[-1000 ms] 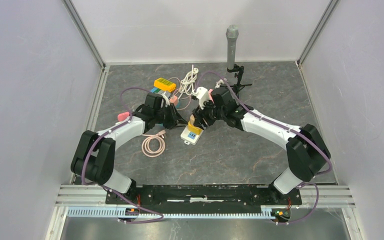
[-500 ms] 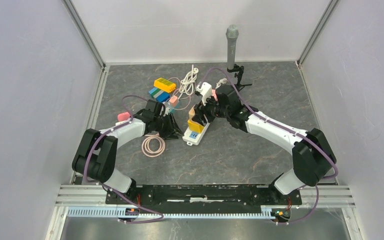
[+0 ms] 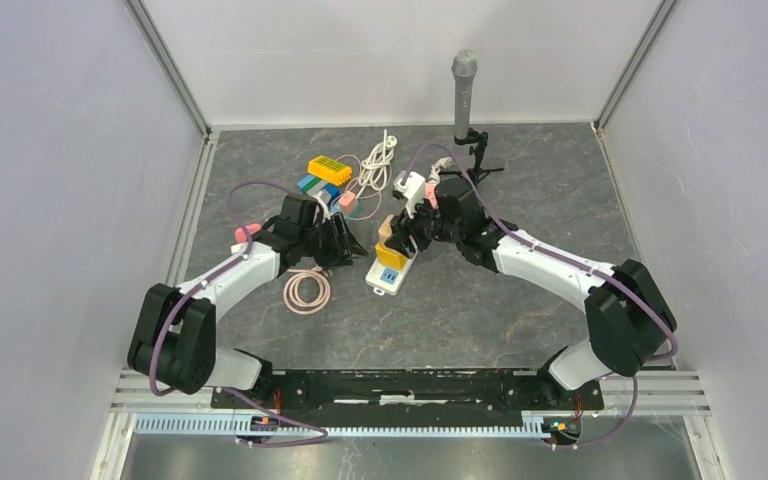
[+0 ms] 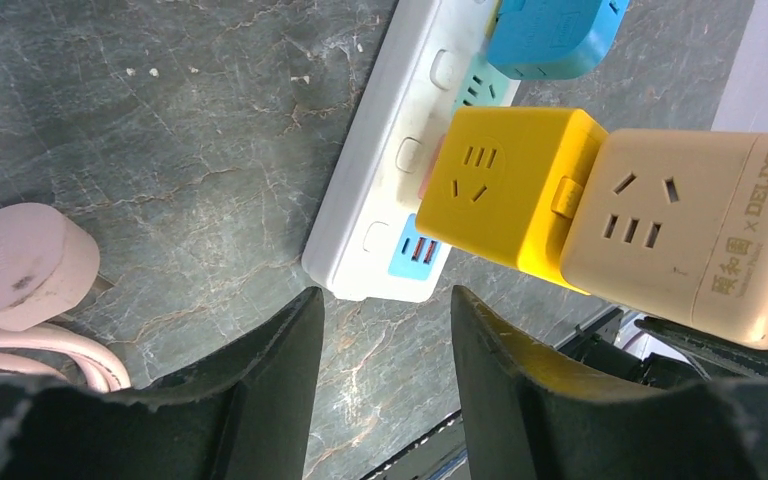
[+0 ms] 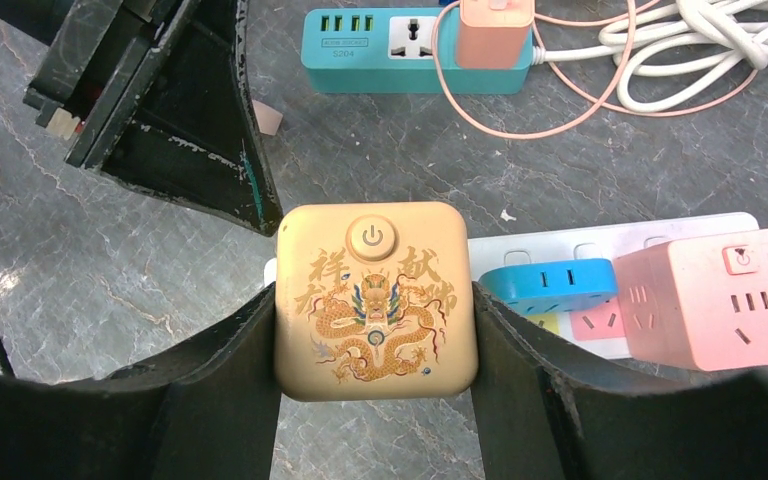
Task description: Pull the plug off the socket
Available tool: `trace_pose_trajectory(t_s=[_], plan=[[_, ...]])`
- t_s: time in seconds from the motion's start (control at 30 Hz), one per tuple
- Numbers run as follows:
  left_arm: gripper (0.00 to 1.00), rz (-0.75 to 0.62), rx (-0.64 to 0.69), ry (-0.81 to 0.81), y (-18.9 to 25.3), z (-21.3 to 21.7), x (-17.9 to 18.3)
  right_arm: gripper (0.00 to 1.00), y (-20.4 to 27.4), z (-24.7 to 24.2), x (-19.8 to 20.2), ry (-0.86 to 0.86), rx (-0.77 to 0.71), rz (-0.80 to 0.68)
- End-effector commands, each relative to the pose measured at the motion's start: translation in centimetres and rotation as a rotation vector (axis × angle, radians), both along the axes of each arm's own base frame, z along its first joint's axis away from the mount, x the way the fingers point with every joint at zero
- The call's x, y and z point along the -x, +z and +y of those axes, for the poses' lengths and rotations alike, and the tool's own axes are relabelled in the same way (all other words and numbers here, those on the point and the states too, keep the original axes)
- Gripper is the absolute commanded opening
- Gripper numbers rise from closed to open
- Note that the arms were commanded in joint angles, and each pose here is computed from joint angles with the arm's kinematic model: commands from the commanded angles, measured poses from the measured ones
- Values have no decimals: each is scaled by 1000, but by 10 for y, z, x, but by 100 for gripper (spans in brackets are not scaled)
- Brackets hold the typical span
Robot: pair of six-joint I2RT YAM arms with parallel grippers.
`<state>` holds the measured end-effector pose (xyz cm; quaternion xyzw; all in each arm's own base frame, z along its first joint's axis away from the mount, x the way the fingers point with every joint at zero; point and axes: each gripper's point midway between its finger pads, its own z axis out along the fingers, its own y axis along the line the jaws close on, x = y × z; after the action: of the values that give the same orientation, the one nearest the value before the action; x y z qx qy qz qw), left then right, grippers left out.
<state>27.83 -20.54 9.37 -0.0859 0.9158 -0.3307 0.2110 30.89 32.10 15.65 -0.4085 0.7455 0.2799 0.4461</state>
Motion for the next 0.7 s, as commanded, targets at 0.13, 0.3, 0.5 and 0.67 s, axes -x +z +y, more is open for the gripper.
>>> trace_pose_trajectory(t_s=[0.13,0.3,0.5,0.67], plan=[[58,-29,41,-20,9,-8,-5,0,21,-1,-1,-3,-51,-69],[59,-51,35,-15,12,-6,-4,0,26,-2,2,-5,-79,-87],[65,-88,51,-22,23,-6,-3,0,41,-3,6,-4,-128,-104],[99,-180,16,-40,37,2,-3,0,71,-1,7,-8,-240,-66]])
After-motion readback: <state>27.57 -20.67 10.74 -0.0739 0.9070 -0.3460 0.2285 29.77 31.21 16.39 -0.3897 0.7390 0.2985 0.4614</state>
